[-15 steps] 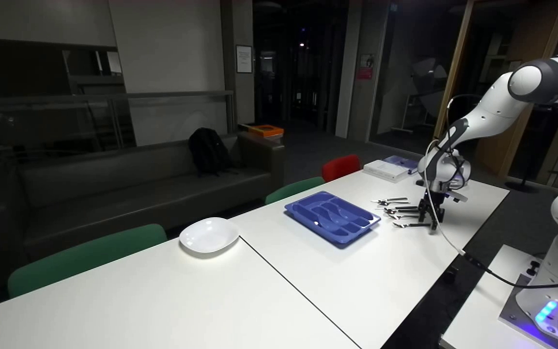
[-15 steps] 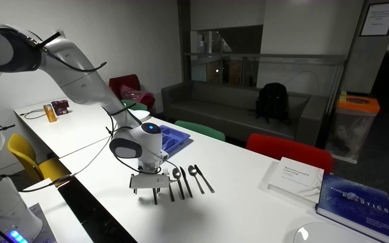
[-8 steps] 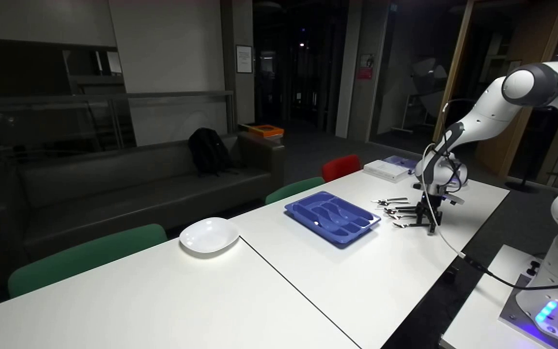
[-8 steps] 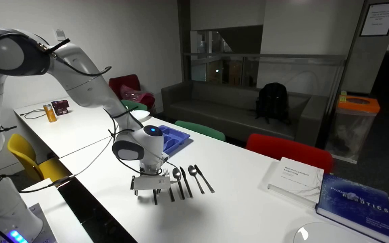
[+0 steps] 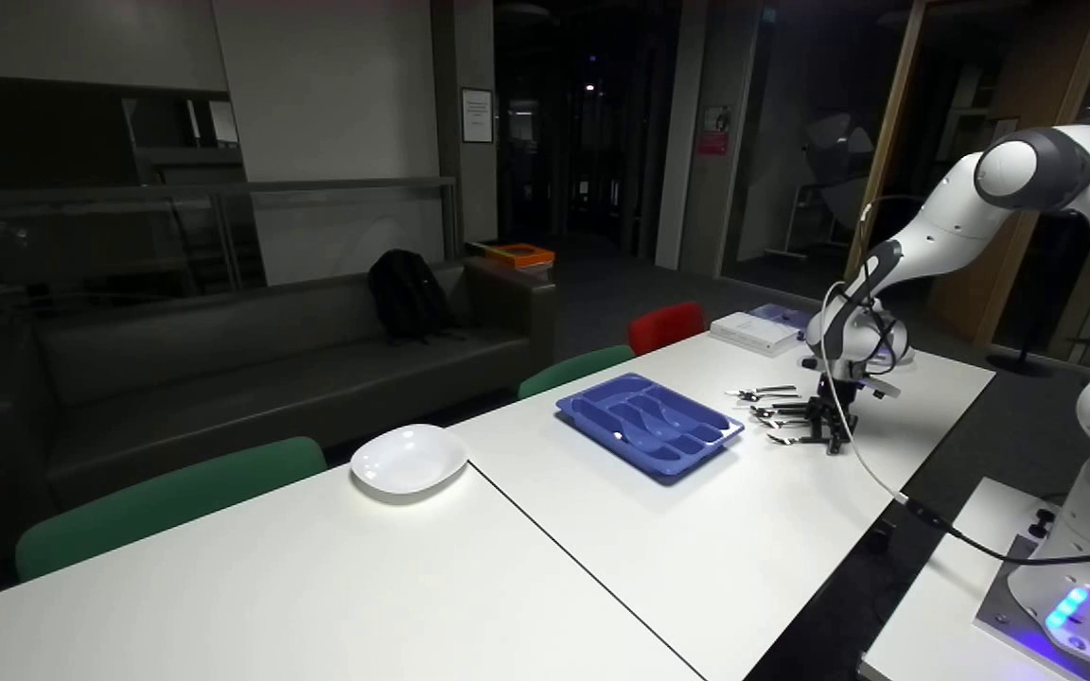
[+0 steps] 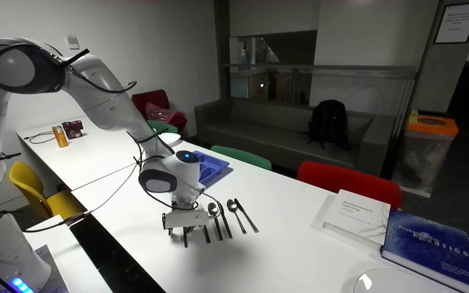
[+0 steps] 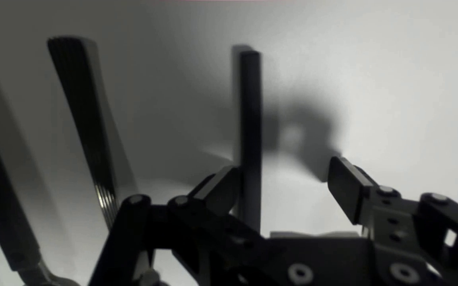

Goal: Pick up the silver cutlery from the counter and place it on the blue tray

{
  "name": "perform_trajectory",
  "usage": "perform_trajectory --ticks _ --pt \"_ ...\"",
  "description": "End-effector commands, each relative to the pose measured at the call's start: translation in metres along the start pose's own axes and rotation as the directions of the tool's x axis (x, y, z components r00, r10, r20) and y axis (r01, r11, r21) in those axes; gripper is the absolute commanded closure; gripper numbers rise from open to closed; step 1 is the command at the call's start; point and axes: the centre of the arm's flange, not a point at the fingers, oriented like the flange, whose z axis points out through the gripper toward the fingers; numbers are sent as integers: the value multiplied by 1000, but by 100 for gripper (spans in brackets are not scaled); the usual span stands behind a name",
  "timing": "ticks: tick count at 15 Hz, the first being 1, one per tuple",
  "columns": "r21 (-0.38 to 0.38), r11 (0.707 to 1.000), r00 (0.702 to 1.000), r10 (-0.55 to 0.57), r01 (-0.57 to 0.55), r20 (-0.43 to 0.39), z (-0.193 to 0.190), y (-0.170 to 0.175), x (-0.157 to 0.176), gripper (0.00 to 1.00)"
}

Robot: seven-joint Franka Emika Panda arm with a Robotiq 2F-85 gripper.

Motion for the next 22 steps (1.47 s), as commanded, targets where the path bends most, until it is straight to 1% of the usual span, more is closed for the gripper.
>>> perform_trajectory --ticks 1,5,6,10,18,22 --pt "-11 999 999 -32 32 4 6 3 0 64" --pt "-10 999 999 -33 33 7 6 1 4 95" --pt "-10 999 999 -33 33 8 5 1 5 99" --pt "-31 999 999 -38 39 18 -9 -2 16 100" --pt "-119 987 993 -96 104 76 -72 -6 66 100" --pt "-154 978 987 -127 141 101 -95 -11 86 100"
